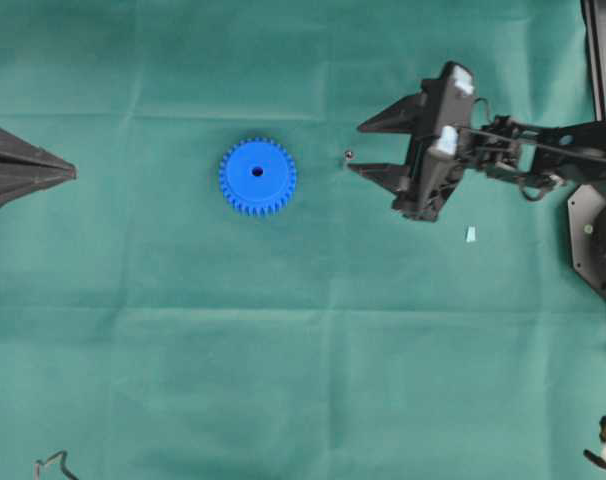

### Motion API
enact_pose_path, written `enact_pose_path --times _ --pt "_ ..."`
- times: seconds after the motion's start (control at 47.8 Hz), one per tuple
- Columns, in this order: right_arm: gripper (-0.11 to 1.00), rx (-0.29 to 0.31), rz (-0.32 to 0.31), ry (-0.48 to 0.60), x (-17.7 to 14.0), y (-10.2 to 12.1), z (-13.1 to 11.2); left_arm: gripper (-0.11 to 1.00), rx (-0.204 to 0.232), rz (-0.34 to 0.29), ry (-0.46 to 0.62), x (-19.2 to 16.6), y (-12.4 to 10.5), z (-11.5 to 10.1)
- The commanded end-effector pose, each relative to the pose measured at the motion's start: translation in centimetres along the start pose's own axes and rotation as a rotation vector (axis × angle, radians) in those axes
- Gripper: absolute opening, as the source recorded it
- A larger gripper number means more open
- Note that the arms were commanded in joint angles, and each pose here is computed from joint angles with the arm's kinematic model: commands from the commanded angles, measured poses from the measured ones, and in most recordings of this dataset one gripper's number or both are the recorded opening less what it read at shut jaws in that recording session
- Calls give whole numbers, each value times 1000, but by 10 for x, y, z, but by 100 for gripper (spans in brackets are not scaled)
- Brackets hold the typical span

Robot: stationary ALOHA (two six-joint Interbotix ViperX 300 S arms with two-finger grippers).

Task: Insert the shaft into the center hole of the gear.
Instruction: 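Lower the right gripper and close it on the silver shaft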

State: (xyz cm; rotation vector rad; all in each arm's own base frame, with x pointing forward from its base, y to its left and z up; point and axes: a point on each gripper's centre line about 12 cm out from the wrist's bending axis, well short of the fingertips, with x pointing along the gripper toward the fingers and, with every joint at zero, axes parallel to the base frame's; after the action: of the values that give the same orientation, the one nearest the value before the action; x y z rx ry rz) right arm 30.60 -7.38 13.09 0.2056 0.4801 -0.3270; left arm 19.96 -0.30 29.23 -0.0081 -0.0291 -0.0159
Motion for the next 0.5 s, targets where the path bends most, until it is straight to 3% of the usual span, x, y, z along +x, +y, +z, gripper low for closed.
enact_pose_path --times 0.0,0.482 --pt "72 12 -10 -15 10 -1 5 0 3 -1 -20 3 0 8" --pt "70 34 -42 18 24 -7 -13 0 1 -1 -12 2 0 8"
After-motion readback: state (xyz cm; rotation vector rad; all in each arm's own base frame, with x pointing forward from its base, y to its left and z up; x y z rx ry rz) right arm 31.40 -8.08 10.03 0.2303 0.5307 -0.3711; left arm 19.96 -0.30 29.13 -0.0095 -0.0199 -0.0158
